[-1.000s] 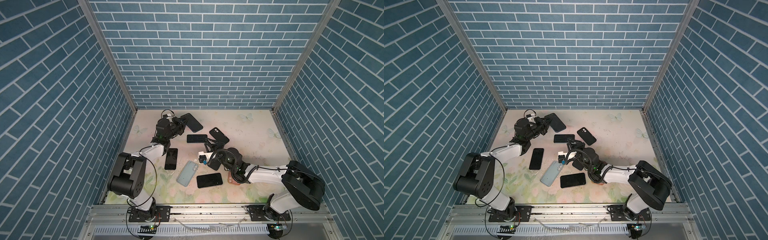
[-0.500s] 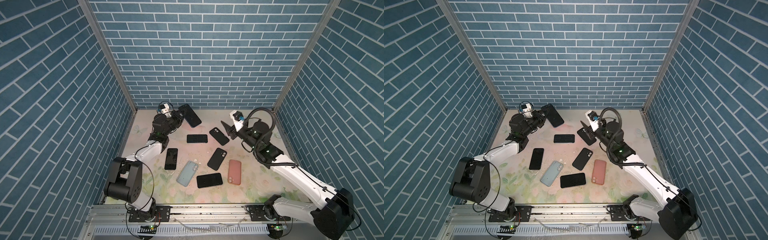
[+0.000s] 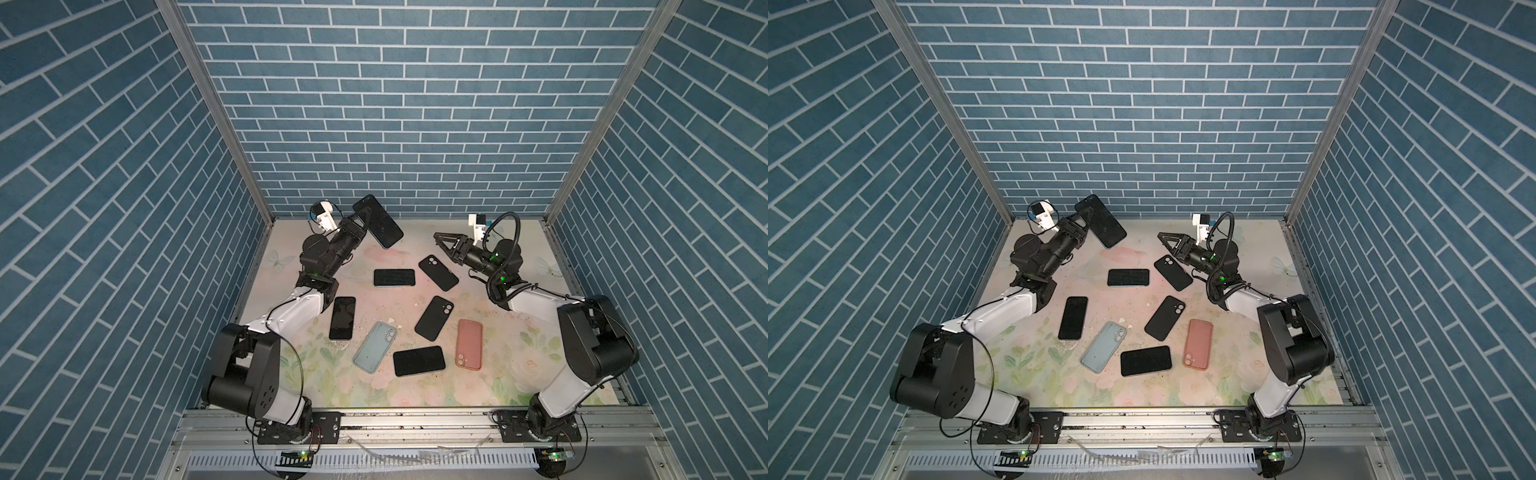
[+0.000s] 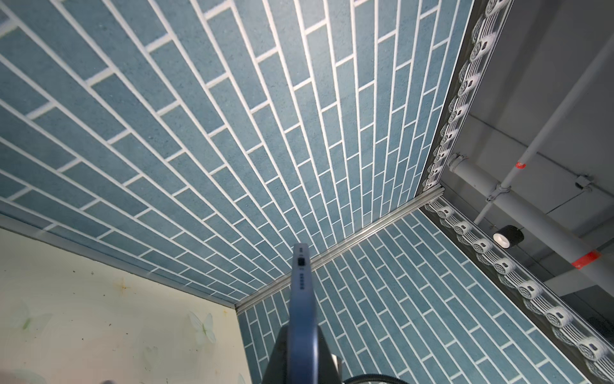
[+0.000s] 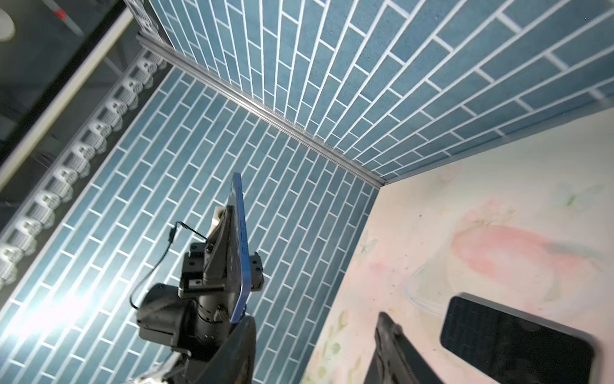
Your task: Put the phone into the phone case
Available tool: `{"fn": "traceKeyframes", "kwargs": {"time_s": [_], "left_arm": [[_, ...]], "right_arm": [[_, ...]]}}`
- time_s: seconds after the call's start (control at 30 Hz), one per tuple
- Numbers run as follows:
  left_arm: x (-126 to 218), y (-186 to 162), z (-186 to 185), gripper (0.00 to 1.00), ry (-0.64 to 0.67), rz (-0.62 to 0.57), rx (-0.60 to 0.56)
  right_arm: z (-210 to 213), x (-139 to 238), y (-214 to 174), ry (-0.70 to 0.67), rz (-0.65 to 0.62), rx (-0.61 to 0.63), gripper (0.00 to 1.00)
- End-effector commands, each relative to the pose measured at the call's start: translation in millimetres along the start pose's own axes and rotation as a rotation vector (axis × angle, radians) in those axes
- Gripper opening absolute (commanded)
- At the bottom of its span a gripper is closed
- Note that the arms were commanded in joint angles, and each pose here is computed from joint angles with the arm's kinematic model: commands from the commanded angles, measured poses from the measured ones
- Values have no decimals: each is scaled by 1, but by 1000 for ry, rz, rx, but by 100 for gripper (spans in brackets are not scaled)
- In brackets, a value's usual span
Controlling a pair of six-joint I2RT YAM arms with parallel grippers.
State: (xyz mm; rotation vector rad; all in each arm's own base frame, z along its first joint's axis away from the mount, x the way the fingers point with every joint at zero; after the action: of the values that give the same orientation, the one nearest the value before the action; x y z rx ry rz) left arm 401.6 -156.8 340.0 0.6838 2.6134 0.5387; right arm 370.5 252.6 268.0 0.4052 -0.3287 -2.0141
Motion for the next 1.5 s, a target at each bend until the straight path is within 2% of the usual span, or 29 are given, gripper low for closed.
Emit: {"fn": "traceKeyframes", "kwargs": {"time_s": [0.0, 0.23, 0.4, 0.63, 1.0, 1.47], "left_arm": [[4, 4, -19, 0, -118, -85, 23], [6, 4, -20, 0, -155, -129, 36], [6, 5, -20, 0, -194, -161, 64], [4, -2, -22, 0, -197, -151, 61], [3, -14, -17, 0, -176, -143, 59], [-3, -25, -10, 0, -159, -128, 78]], "right_arm": [[64, -8, -2, 260, 20, -4, 59], [69, -32, -15, 293, 54, -30, 61], [56, -47, -27, 277, 52, -70, 61], [64, -61, -32, 304, 50, -71, 61], [82, -80, -26, 365, 35, -59, 41], [88, -90, -27, 388, 43, -56, 11]]}}
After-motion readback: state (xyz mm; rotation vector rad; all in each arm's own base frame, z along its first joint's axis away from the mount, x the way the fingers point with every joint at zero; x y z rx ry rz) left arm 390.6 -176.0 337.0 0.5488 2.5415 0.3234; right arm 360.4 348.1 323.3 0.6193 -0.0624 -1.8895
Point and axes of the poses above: each gripper's point midway between its finger pads, its own x axis back along the fingers, its own z axis along the line the jaws close on, y = z × x, the point moved 4 cm from there along x, back along the fingers, and after that the axes turned 3 degrees about -x, right-handed, at the moved point
